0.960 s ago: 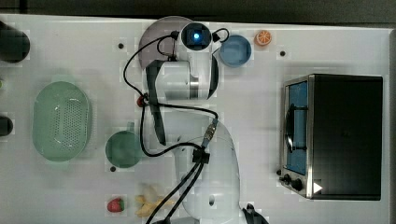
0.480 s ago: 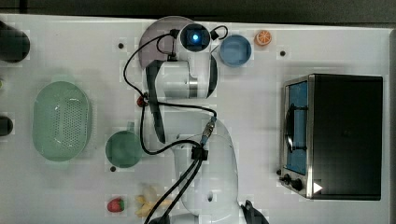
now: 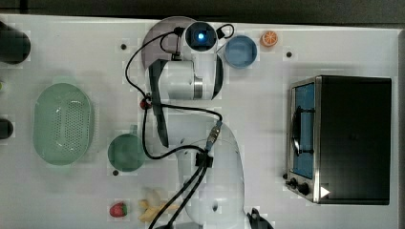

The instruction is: Pick ketchup from plate and place it on table.

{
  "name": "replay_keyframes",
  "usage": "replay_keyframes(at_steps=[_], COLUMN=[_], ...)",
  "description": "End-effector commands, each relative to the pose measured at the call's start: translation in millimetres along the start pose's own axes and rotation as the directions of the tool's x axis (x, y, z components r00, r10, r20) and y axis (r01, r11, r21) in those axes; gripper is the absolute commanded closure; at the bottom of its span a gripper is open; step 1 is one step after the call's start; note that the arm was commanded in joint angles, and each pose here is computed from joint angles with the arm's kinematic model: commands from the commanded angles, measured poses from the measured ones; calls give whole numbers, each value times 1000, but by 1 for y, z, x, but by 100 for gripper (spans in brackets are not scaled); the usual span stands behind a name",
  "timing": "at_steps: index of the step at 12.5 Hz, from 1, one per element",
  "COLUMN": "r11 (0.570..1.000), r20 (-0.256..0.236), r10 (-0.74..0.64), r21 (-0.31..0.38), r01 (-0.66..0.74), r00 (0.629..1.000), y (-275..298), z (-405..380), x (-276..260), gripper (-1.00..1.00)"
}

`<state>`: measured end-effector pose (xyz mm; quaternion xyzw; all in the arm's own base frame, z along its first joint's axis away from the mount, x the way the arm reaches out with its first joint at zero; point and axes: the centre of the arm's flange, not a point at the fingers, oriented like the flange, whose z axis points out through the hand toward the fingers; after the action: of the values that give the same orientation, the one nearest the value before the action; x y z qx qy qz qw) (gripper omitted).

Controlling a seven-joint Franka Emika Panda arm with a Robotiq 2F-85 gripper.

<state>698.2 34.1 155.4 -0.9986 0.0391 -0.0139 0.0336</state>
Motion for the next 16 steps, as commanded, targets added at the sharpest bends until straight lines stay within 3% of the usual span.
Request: replay_keyframes(at_steps=[1,5,8,12,16], r11=[998,997,985,963,959], r20=[-135,-13,91,128,70], r10=[51,77,169,268,281], r21=[35,-1,-43,-75,-66], r01=[-46,-77,-166,-260,-277], r00=[989,997,981,955,957], y=[4,27,48,64,73], z=[-139,-243,-281,-265,-199], x=[25,-9,-53,-110,-154], gripper=[-17,-17,-17,-17,-17])
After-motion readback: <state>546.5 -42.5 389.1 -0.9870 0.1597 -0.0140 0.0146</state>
